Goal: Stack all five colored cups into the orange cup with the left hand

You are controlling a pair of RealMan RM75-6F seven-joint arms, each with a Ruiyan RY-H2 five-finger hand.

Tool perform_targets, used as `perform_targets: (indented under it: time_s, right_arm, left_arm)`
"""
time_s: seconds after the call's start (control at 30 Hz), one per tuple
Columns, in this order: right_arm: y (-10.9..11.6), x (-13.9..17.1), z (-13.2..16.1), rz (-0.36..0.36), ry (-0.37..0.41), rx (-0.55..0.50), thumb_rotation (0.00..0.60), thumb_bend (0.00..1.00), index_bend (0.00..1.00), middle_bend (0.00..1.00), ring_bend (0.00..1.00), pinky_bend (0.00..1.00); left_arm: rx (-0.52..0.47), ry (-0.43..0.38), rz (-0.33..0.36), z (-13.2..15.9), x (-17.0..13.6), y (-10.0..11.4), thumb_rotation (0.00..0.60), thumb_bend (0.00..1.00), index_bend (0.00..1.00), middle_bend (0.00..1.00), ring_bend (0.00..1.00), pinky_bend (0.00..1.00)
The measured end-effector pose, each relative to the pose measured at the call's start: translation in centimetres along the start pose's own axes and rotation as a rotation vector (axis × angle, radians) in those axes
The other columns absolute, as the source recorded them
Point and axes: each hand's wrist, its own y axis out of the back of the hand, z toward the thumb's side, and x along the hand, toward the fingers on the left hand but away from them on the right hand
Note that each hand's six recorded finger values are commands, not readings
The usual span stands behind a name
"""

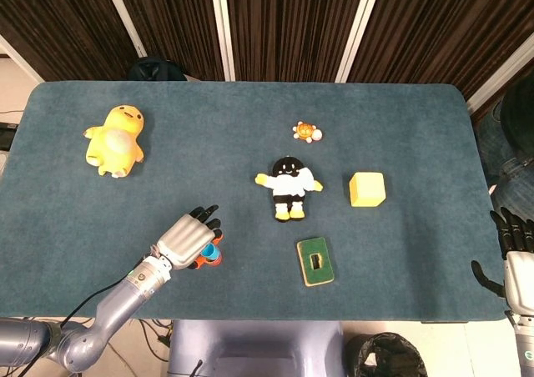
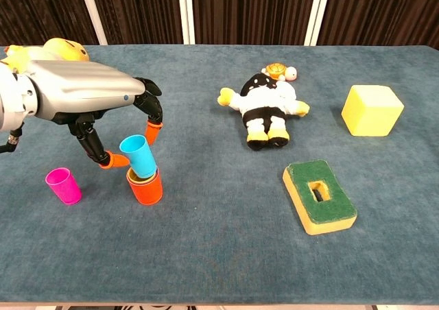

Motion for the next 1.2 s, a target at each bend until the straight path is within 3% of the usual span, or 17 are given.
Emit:
perform_targets:
  time_s: [0.17,0.33,0.57,0.93,1.03,1.2]
  right_arm:
    - [0.0,0.0,0.0,0.001,-0.001,0.0,0.6,0.37,0.07,0.04,0.07,0.04]
    - [0.1,0.0,-0.1,-0.001,-0.002,-0.002,0.6,0.37,0.07,0.04,0.07,0.04]
    - [0.2,0.0,-0.1,-0.004,-0.003,-0.003,0.6,0.37,0.07,0.04,0.07,0.04]
    - [0.2,0.1,0.0,-0.005,0.002,-0.006,0.6,0.37,0.07,0.04,0.07,0.04]
    - [0.3,0.1,-0.1,-0.007,0.001,-0.008,0.6,0.37,0.07,0.04,0.07,0.04]
    - [0.2,0.1,0.0,-0.005,0.002,-0.007,0.6,0.37,0.07,0.04,0.07,0.04]
  left_arm:
    - [0.009,-0.002,-0.007,0.0,0.0,-0.1,0.6,0.3,0.46,0.25,0.0,0.16]
    - [0.031,0.002,-0.016,-0.1,0.1,-0.3,0.6,0.25,0.31,0.23,0.0,0.16]
    - [0.065,0.023,-0.043,-0.4,0.2,-0.9,0.6,0.23,0.2,0.21,0.0,0.15]
    - [-0.03,0.037,0.008,-0.8,-1.2,-0.1,0.6,0.23,0.33,0.21,0.0,0.15]
    - [-0.071,0.071,0.019,-2.4,-2.6,-0.8,0.6,0.23,0.32,0.21,0.0,0.15]
    - [-0.104,0.14,-0.019,-5.4,-5.1,-3.2,0.6,0.23,0.32,0.21,0.0,0.15]
